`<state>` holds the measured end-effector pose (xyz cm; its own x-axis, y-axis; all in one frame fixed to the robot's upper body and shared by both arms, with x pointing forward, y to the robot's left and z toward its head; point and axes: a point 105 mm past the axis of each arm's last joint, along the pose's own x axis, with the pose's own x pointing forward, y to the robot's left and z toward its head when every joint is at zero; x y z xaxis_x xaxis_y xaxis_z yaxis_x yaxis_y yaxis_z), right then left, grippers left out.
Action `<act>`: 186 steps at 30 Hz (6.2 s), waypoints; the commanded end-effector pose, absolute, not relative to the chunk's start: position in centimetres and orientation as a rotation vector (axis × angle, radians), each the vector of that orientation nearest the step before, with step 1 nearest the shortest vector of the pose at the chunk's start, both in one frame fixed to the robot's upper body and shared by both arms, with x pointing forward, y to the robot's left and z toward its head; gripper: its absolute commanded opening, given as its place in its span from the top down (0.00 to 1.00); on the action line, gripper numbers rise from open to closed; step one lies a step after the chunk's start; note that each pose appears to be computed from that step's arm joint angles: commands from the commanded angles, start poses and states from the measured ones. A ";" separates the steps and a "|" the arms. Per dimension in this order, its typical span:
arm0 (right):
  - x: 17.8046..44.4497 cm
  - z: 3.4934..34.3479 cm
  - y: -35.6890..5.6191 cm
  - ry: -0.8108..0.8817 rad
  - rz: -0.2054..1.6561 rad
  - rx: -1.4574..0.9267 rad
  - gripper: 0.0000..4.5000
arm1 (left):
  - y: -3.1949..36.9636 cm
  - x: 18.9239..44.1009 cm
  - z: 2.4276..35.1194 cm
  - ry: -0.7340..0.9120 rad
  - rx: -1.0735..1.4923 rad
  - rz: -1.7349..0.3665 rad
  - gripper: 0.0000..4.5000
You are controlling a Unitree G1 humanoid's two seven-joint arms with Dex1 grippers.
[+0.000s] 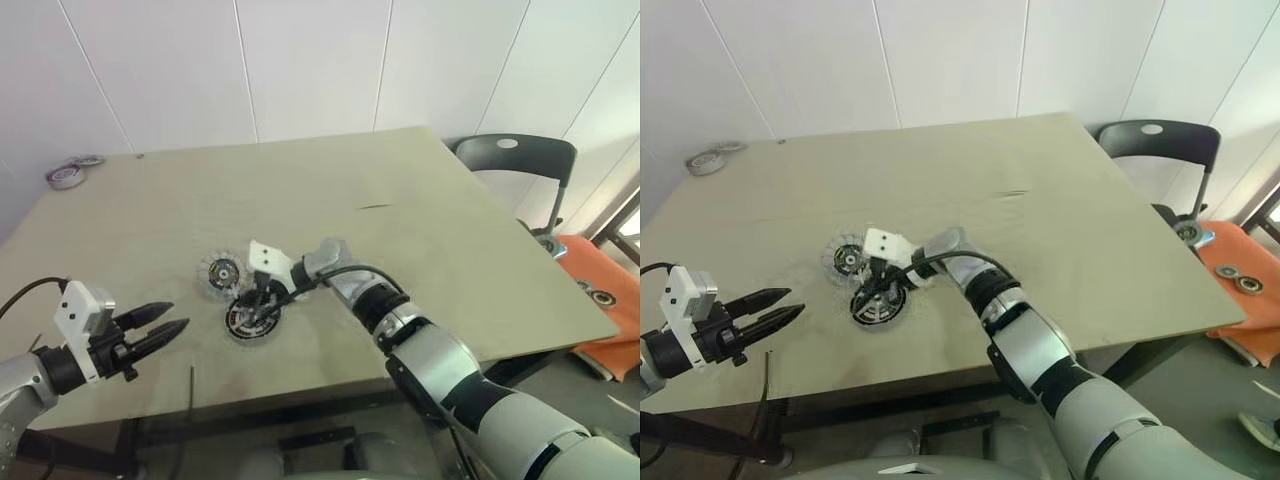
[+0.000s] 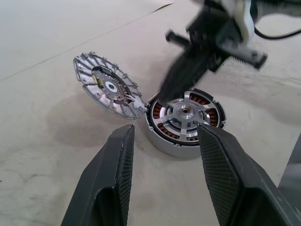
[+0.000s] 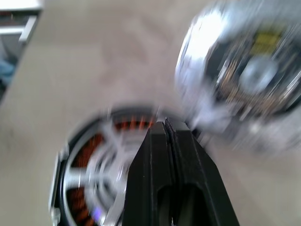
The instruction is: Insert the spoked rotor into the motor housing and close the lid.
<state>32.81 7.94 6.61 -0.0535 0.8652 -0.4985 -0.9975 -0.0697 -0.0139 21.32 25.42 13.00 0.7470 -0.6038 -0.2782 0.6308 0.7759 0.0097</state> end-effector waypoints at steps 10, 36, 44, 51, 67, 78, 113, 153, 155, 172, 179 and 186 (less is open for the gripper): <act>33.2 8.6 8.4 0.333 1.616 -0.370 0.99 | 25.6 22.5 14.1 0.226 0.146 -0.681 0.50; 33.6 10.0 7.8 0.316 1.638 -0.355 0.99 | 25.5 23.2 14.0 0.206 0.149 -0.672 0.50; 34.4 14.7 8.1 0.174 1.638 -0.283 0.99 | 25.5 23.5 13.9 0.179 0.147 -0.638 0.50; 37.2 14.3 7.4 0.122 1.392 -0.281 0.99 | 28.7 23.3 14.9 0.173 0.234 -0.540 0.50; 38.0 14.5 3.9 0.103 1.404 -0.455 0.58 | 28.5 22.6 14.5 0.147 0.200 -0.500 0.50; 33.3 18.2 3.7 -0.498 1.737 -1.315 0.58 | 27.5 23.7 14.2 0.146 0.190 -0.548 0.50; 33.2 10.7 5.0 -0.801 1.760 -1.970 0.58 | 26.8 22.4 13.7 0.143 0.164 -0.513 0.50; 31.6 8.5 4.6 -0.614 1.903 -1.829 0.58 | 26.4 22.7 13.5 0.130 0.155 -0.503 0.50; 31.6 8.4 4.6 -0.612 1.904 -1.832 0.58 | 26.4 22.7 13.5 0.129 0.155 -0.500 0.50; 31.1 9.7 6.5 -0.711 1.872 -1.801 0.98 | 26.4 23.1 13.5 0.122 0.155 -0.503 0.50; 31.8 11.4 7.4 -0.560 1.867 -1.731 0.98 | 26.3 23.4 13.5 0.120 0.153 -0.509 0.50; 33.0 11.4 5.7 0.042 1.950 -1.529 0.98 | 25.9 23.9 13.4 0.115 0.148 -0.525 0.50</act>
<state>32.50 5.11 9.41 -0.1152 0.4440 -0.8886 -0.4653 -0.8145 -0.3466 23.57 26.23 12.62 0.8606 -0.4792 -0.1726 0.4967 0.8645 0.0765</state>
